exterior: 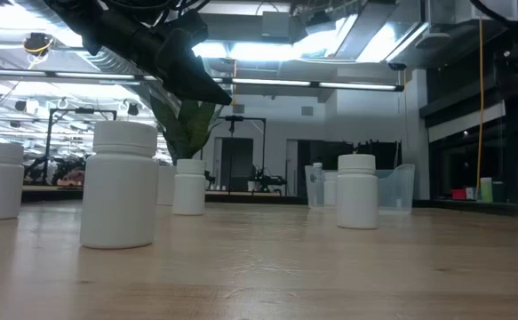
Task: Pick and place pill bottles into a basket
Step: Put the white pill bottle into the transparent bin
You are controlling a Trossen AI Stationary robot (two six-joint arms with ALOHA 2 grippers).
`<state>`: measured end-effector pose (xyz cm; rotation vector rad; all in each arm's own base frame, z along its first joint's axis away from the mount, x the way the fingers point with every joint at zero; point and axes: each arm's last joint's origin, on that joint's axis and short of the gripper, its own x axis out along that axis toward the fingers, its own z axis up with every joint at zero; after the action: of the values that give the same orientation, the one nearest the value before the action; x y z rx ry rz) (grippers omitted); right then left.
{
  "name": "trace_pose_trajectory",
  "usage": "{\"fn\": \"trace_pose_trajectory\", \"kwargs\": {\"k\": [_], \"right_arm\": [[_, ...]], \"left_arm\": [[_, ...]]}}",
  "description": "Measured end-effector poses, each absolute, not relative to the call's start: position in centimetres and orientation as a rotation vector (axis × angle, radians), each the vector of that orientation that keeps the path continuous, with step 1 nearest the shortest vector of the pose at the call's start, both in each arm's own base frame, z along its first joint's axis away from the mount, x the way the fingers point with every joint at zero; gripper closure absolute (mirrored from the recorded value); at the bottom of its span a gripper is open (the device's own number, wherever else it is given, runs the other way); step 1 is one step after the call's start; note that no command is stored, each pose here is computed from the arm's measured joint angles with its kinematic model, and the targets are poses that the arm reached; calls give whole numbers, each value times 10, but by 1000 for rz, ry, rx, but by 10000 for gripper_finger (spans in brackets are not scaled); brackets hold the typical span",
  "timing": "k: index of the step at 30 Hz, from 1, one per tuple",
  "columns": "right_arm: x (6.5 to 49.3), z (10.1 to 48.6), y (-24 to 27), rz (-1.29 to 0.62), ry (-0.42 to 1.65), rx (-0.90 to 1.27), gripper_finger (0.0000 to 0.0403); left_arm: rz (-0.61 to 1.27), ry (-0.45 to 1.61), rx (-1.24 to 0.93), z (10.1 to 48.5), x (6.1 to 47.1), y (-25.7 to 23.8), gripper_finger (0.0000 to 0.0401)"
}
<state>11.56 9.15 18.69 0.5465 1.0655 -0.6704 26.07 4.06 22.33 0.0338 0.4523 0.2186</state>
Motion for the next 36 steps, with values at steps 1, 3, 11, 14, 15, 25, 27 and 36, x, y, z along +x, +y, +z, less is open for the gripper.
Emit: {"fn": "trace_pose_trajectory", "kwargs": {"k": [1, 3, 11, 14, 15, 25, 27, 36], "right_arm": [[117, 189, 92, -663, 1057, 542, 255], [119, 194, 94, -642, 1037, 526, 255], [127, 215, 98, -588, 944, 487, 255], [129, 219, 99, -582, 916, 478, 255], [130, 221, 99, -576, 911, 474, 255], [137, 242, 102, -544, 805, 422, 255], [139, 248, 102, -538, 777, 414, 255], [150, 257, 90, -601, 666, 319, 255]], "left_arm": [[219, 452, 34, 223, 261, 41, 393], [219, 452, 34, 223, 261, 41, 393], [217, 452, 33, 223, 261, 41, 397], [217, 452, 33, 223, 261, 41, 395], [217, 452, 33, 223, 261, 41, 395], [216, 452, 33, 223, 261, 41, 395], [216, 452, 33, 223, 261, 40, 394], [217, 452, 34, 223, 261, 41, 398]]}}
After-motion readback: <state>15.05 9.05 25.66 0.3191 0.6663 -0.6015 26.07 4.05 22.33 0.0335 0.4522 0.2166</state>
